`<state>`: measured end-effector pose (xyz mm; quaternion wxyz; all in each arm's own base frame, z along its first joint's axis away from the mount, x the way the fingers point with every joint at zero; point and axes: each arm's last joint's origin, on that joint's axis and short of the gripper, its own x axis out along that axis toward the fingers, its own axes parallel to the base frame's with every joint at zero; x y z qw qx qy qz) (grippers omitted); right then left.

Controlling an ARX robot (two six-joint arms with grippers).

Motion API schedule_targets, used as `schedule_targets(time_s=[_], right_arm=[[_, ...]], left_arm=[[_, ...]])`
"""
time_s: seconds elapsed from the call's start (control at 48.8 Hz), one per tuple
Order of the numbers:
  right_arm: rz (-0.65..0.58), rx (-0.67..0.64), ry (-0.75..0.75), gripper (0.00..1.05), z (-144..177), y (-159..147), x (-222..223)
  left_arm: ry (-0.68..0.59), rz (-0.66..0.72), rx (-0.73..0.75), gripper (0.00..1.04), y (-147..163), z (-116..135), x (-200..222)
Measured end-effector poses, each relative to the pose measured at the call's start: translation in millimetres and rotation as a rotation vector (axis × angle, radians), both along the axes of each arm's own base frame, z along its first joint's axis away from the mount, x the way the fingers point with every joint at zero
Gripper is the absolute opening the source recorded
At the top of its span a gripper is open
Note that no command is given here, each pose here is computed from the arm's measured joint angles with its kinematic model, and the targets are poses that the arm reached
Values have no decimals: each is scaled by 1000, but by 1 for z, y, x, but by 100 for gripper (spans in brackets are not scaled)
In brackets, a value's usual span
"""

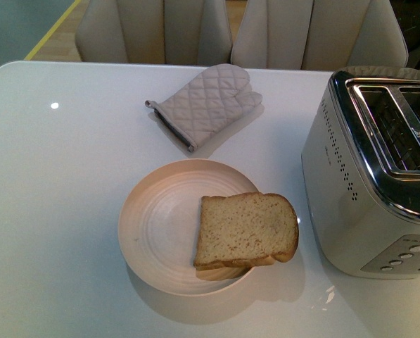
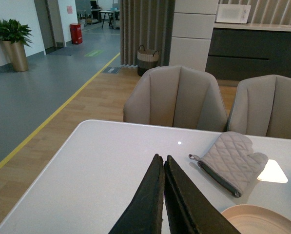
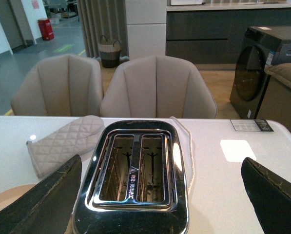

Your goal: Put bread into toaster

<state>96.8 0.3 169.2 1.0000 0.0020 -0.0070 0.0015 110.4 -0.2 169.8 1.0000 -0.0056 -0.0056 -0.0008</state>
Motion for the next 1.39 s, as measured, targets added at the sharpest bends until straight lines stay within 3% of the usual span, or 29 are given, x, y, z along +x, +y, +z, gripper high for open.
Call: schedule_targets(time_s=[0.492, 0.594, 0.758, 0.799, 0.861, 0.943, 1.168, 1.394], right_arm=[[0, 0, 0, 96, 0, 0, 0], [0, 0, 0, 96, 0, 0, 0], [0, 0, 0, 96, 0, 0, 0], [-19, 2, 16, 96, -1, 0, 0], [-220, -4, 287, 96, -4, 2, 1], [-259, -37, 405, 96, -8, 8, 6], [-108, 155, 516, 96, 19, 25, 36], [-40, 379, 672, 96, 30, 48, 64]], left_arm=[[6, 0, 0, 4, 0, -3, -13], [5, 0, 0, 21, 0, -3, -13], [6, 0, 0, 62, 0, -3, -13], [5, 0, 0, 67, 0, -3, -13], [5, 1, 0, 83, 0, -3, -13], [5, 0, 2, 99, 0, -3, -13], [4, 0, 2, 98, 0, -3, -13], [4, 0, 2, 98, 0, -3, -13]])
